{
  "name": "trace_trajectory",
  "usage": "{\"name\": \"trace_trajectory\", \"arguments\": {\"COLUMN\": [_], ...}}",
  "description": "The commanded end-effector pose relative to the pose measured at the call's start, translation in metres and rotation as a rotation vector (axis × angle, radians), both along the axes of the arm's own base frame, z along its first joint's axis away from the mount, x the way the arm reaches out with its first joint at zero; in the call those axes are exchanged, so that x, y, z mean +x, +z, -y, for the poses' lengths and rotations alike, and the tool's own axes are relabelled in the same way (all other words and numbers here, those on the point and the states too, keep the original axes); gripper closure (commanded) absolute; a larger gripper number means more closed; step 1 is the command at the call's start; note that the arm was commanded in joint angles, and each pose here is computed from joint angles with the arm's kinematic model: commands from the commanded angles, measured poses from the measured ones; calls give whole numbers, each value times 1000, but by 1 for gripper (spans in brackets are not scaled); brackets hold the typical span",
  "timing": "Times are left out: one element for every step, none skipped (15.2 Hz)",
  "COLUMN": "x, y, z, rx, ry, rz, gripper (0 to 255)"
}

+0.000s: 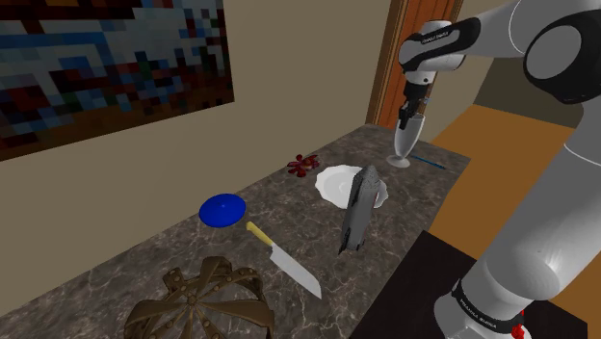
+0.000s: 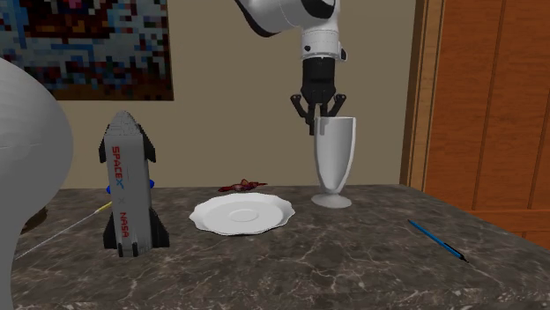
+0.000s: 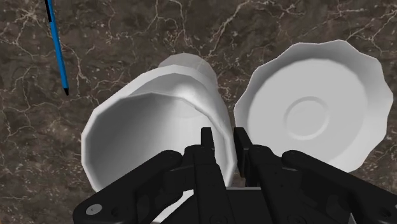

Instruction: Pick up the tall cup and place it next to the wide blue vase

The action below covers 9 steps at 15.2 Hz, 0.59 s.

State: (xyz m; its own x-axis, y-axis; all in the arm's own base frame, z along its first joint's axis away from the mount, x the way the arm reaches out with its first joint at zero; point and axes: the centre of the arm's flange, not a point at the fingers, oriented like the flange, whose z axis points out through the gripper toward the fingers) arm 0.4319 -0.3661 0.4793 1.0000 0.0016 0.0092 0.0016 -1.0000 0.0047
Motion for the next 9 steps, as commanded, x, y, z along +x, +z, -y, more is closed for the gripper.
{"name": "trace_trajectory", "arguments": {"x": [0, 0, 0, 0, 0, 0, 0, 0, 0], "y": [12, 17, 22, 28, 33, 38, 43, 49, 54], "z": [0, 0, 0, 0, 0, 0, 0, 0, 0], "rx": [0, 0, 0, 0, 0, 0, 0, 0, 0], "ry": [0, 0, 0, 0, 0, 0, 0, 0, 0], "rz": [1, 1, 1, 1, 1, 1, 1, 1, 1], "gripper": [255, 255, 255, 255, 255, 255, 255, 255, 255]}}
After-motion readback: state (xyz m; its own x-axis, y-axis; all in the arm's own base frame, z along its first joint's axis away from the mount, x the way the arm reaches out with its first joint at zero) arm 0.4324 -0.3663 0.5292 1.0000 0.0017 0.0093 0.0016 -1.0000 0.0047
